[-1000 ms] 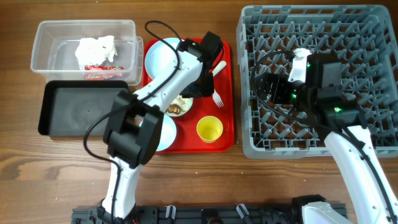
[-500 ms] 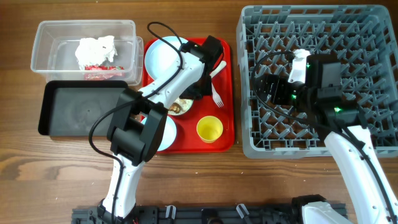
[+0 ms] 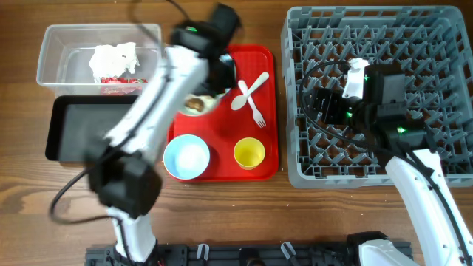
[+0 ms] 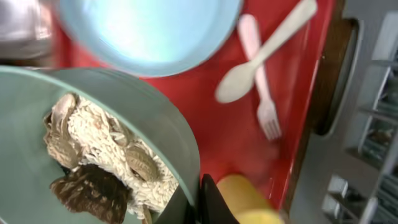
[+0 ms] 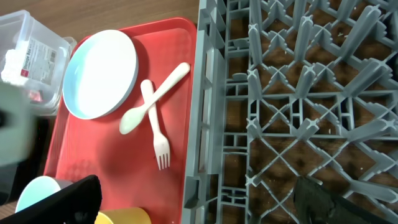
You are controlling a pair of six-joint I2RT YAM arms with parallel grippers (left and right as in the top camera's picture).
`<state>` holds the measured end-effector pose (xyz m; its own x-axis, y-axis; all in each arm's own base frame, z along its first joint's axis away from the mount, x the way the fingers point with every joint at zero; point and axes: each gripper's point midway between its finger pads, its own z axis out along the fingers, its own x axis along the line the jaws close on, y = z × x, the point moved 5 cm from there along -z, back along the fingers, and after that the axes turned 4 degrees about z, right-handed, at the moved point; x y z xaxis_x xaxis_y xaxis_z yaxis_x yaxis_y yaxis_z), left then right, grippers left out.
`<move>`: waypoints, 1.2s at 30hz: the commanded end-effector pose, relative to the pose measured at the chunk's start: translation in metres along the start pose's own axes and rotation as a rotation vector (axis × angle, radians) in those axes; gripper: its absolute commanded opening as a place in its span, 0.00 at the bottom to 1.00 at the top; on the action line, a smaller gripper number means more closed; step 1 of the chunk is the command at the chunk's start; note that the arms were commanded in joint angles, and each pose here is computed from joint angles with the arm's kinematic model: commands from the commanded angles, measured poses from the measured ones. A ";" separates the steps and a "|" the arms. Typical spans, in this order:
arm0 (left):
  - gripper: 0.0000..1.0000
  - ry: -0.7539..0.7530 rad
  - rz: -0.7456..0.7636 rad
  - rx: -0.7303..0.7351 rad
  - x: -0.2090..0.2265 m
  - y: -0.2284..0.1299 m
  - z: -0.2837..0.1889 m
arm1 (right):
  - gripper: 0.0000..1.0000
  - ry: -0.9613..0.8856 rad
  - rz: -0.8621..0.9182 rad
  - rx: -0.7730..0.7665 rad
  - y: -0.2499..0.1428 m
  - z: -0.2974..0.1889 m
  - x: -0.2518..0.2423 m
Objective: Sort waste into correct bins and load items into the dishwasher rack
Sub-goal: 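Grasp the green bowl with the left gripper and lift it over black tray, then tilt the green bowl with the left gripper to pour rice onto black tray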
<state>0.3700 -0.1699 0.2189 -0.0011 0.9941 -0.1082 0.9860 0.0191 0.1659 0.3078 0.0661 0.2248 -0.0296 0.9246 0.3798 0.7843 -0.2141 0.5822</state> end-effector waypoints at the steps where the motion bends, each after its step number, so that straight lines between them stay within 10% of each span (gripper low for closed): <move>1: 0.04 -0.047 -0.074 0.000 0.064 0.004 -0.040 | 1.00 -0.005 0.014 -0.017 0.006 -0.001 0.000; 12: 0.04 -0.551 -0.202 0.057 0.183 -0.010 -0.011 | 1.00 -0.006 0.021 -0.015 0.006 -0.001 0.000; 36: 0.04 -1.258 -0.593 -0.628 0.333 -0.057 -0.012 | 1.00 -0.008 0.050 -0.009 0.005 -0.001 0.000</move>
<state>0.3128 0.1604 0.1725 0.0264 0.1580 -0.9871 0.6821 0.7190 0.1334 0.3074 0.0660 0.2245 0.0014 0.9159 0.4015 0.7864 -0.2490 0.5653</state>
